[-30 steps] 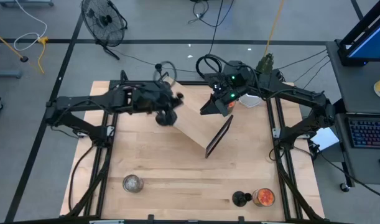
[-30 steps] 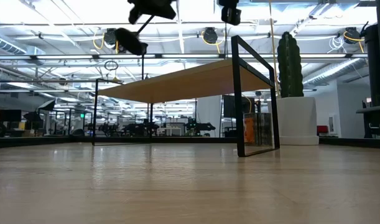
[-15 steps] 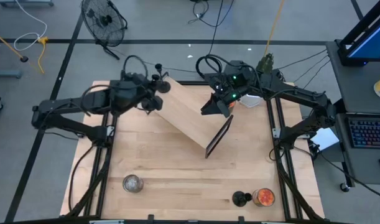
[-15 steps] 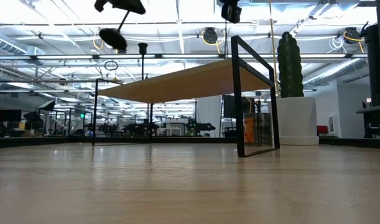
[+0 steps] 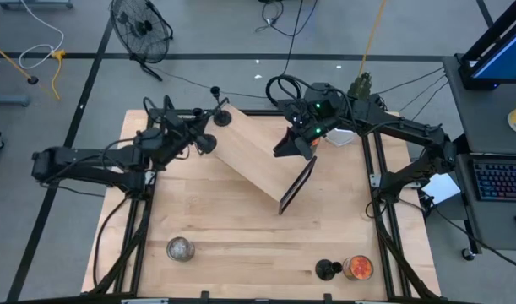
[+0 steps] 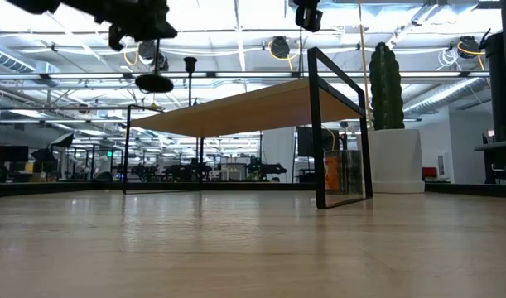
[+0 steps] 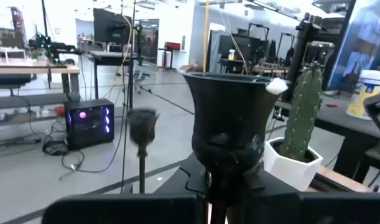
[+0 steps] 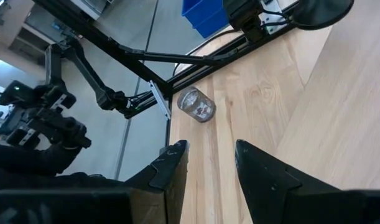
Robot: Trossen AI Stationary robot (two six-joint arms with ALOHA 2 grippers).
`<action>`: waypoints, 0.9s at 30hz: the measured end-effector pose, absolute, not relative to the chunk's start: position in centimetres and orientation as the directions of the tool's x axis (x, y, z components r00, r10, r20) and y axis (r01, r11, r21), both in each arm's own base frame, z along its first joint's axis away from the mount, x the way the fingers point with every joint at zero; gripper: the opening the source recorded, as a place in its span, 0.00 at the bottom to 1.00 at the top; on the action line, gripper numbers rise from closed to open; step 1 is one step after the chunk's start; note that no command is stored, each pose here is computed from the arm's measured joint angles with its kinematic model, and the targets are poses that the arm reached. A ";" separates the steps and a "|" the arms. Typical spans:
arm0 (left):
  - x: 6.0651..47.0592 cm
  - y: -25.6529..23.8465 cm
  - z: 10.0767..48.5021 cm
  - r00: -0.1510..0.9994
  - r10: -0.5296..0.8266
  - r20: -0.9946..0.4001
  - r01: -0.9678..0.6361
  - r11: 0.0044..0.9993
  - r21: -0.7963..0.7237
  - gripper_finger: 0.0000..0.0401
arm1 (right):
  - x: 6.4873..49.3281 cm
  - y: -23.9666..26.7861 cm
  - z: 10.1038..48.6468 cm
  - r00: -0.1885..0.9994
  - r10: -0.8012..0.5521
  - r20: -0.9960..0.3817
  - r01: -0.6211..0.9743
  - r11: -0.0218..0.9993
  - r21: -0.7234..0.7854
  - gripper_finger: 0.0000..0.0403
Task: Pick & Place candle stick holders
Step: Put the top candle holder on the shelf
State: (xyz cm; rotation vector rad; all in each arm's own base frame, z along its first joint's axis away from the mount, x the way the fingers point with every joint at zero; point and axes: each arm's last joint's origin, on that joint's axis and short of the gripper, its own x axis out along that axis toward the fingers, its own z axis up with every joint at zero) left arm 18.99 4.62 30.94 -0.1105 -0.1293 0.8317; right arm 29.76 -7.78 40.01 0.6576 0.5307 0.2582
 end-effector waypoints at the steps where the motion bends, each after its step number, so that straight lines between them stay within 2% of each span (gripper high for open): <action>1: 18.9 4.7 30.7 0.663 0.745 0.080 -0.730 0.666 -0.155 0.05 | 29.7 -7.8 40.0 0.836 0.390 -0.387 -0.061 0.766 0.641 0.32; 5: 18.8 5.2 30.2 0.642 0.759 0.106 -0.744 0.651 -0.152 0.05 | 29.7 -7.8 40.0 0.835 0.390 -0.388 -0.060 0.765 0.641 0.32; 27: 19.8 8.9 28.2 0.604 0.796 0.034 -0.793 0.605 -0.069 0.05 | 29.7 -7.8 40.0 0.835 0.390 -0.388 -0.054 0.759 0.649 0.32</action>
